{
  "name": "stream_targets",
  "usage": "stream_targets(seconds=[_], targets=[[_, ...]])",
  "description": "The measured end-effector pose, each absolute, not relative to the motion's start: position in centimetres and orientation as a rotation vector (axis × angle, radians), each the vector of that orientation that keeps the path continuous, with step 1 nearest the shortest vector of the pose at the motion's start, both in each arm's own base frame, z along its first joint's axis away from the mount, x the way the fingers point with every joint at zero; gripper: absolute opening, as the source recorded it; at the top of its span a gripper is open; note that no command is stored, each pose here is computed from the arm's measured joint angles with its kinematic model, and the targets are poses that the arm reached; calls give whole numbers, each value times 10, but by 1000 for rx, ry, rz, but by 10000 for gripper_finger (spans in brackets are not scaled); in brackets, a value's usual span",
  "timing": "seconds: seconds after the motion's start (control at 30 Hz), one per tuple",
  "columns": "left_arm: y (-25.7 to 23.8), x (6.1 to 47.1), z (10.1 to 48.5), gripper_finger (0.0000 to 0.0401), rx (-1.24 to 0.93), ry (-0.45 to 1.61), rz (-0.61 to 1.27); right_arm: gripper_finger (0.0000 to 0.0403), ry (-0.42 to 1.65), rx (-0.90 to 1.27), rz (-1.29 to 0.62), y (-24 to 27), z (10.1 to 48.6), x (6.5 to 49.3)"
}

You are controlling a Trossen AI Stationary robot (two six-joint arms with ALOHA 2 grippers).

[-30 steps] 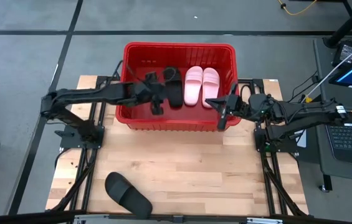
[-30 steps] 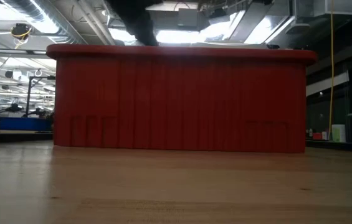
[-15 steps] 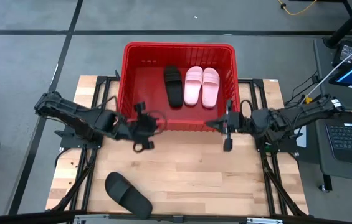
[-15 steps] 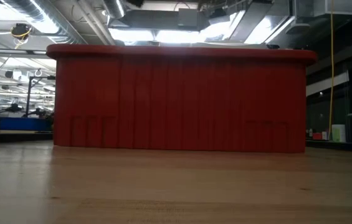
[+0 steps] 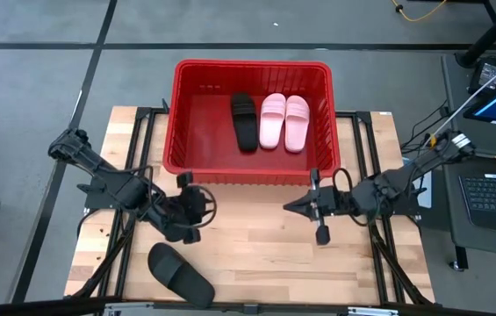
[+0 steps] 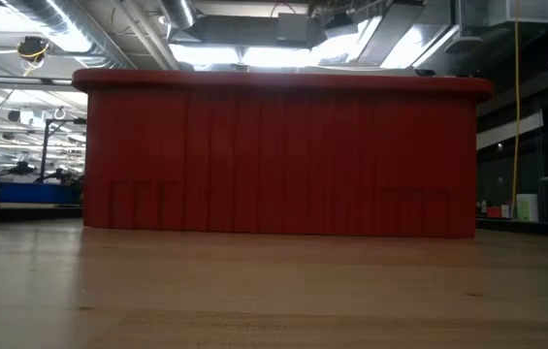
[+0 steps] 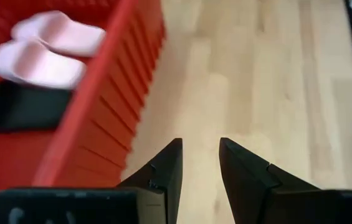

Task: Pick and place slides into bin
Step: Put the black slide into the red bin

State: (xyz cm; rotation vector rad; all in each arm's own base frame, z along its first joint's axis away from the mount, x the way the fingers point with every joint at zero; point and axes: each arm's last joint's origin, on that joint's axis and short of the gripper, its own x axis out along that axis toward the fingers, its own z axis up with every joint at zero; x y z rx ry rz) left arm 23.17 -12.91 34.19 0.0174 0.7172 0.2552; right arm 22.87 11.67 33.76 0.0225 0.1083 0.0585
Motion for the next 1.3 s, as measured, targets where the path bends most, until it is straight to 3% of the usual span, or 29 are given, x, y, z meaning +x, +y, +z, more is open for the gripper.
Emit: stream_targets(seconds=[0.37,0.53,0.7,1.1,1.3], targets=[[-158,222,332,99,-34,894,-46,13,58,35,-90,117,336,239],[-177,230,336,99,58,962,-90,13,45,66,-110,114,337,240],[-184,235,344,99,108,1105,-46,13,34,74,-110,114,338,240],[-216,246,341,99,-192,1192,32,13,58,25,-99,115,336,239],[-239,258,313,99,-361,1244,159,13,110,-70,-94,116,331,239]])
